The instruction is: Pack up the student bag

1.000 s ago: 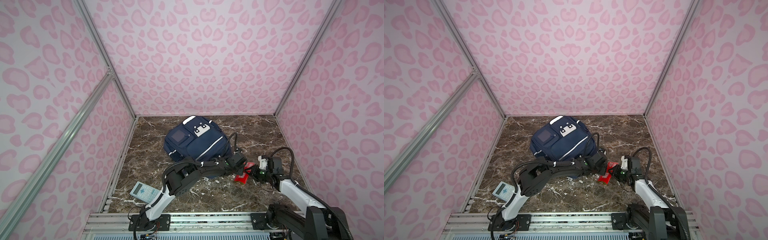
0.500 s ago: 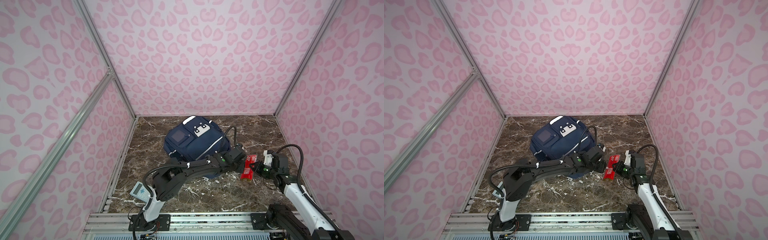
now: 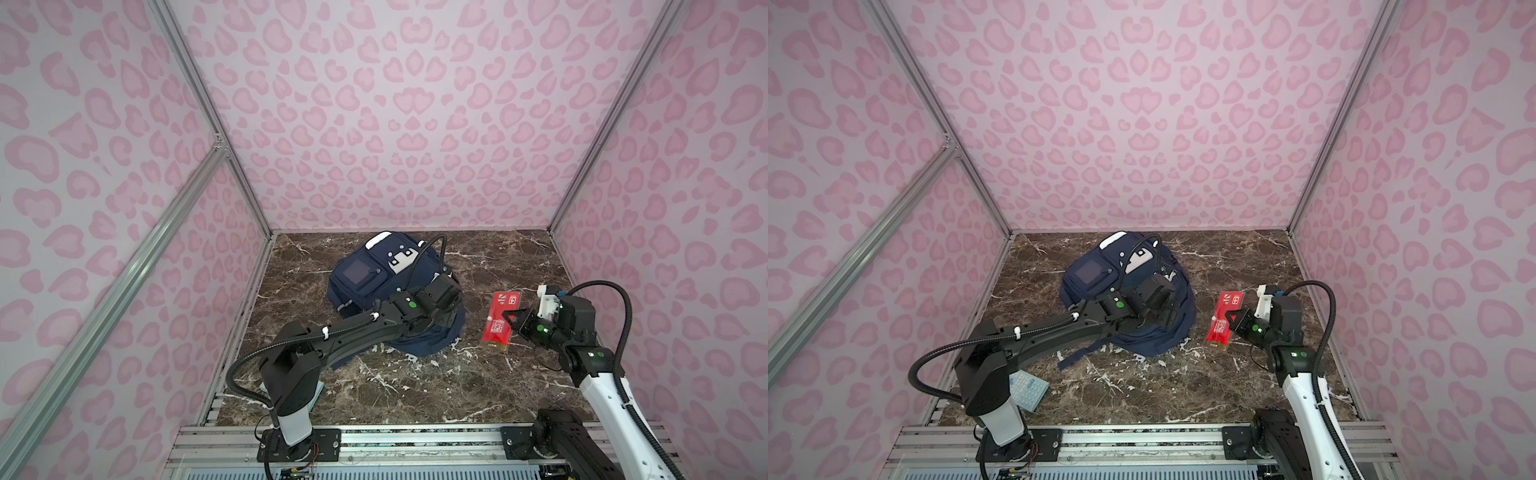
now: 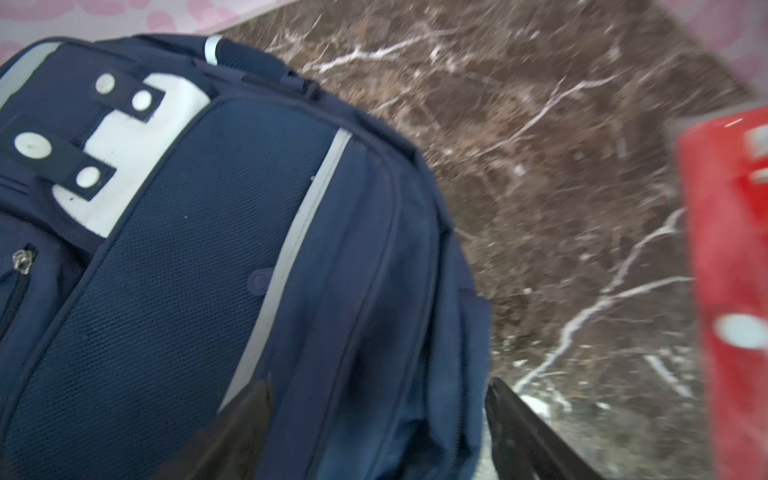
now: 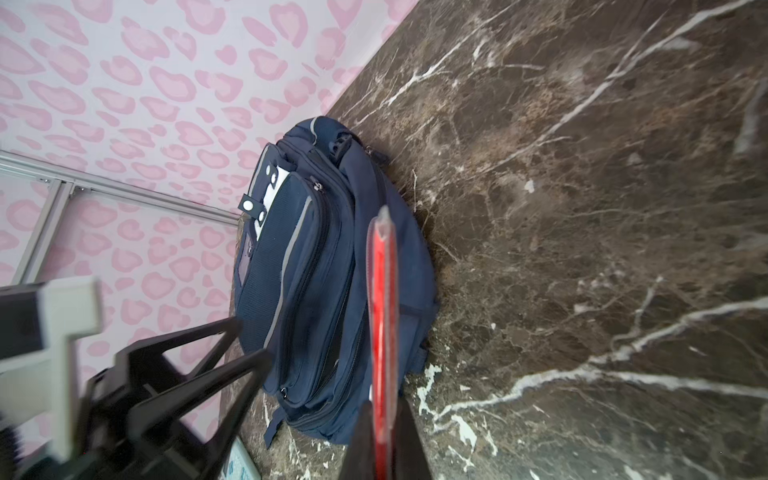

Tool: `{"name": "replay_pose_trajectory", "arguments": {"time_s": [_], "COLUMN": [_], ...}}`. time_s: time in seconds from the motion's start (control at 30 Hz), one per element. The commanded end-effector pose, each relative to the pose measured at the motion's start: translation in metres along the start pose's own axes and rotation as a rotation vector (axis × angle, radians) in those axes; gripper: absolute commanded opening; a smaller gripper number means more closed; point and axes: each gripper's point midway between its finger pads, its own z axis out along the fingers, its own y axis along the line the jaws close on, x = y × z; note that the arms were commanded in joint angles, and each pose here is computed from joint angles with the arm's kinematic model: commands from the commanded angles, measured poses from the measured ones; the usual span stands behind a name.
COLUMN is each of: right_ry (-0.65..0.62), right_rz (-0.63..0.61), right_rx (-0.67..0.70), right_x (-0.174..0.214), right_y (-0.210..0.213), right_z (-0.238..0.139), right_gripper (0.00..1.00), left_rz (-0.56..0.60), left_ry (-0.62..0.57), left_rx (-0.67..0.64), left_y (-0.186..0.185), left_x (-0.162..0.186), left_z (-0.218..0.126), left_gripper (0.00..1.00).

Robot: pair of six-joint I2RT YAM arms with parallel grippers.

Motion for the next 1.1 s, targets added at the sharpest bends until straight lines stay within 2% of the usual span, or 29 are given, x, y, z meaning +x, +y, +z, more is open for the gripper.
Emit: {"name": "replay_pose_trajectory", "arguments": {"time_s": [0.0,0.07,0.1,0.13,0.17,0.2,0.23,0.5,0.7,0.8,1.0,1.07], "right_ry": [-0.026,-0.024,-0.021,-0.016,-0.013,-0.009,-0.003,0.04,0.036,0.041,0.129,0.117], "right_rz": [-0.025,-0.03,-0.035,-0.039,-0.042,-0.041,-0.034,-0.049,-0.059,-0.057,-0.056,-0.079], "right_rx": [-0.097,-0.111,-0.113,-0.113,-0.121,-0.128,-0.145,-0.265,-0.289,-0.309,-0.337,-0.3], "right_x": [-0.011,-0.011,-0.009,-0.007,-0.006,-0.003,0.0,0.016,0.007,0.008,0.029,0.032], "right_y": [0.024,0.03,0.032,0.033,0.035,0.037,0.039,0.072,0.1,0.118,0.139,0.137], "right_z": [0.003,0.008,0.01,0.013,0.016,0.019,0.023,0.058,0.099,0.132,0.221,0.249], "right_gripper": [0.0,0.0,0.0,0.0,0.0,0.0,0.0,0.0,0.0,0.0,0.0,0.0], "left_rz": [0.077,0.096,0.105,0.112,0.114,0.112,0.104,-0.097,-0.244,-0.272,-0.3,-0.324], "left_ry": [0.047,0.069,0.069,0.076,0.081,0.074,0.058,-0.079,-0.141,-0.167,-0.185,-0.188], "left_rx": [-0.078,-0.116,-0.139,-0.165,-0.189,-0.203,-0.2,0.072,0.106,0.124,0.163,0.199], "left_y": [0.016,0.02,0.022,0.026,0.029,0.032,0.033,0.043,0.075,0.08,0.077,0.072], "left_x": [0.011,0.014,0.014,0.013,0.011,0.006,0.0,-0.053,-0.067,-0.075,-0.085,-0.086], "left_z": [0.023,0.04,0.044,0.048,0.049,0.046,0.039,-0.042,-0.059,-0.066,-0.073,-0.073], "left_gripper": [0.81,0.75,0.69,0.52,0.26,0.1,0.04,0.03,0.03,0.03,0.03,0.03]}}
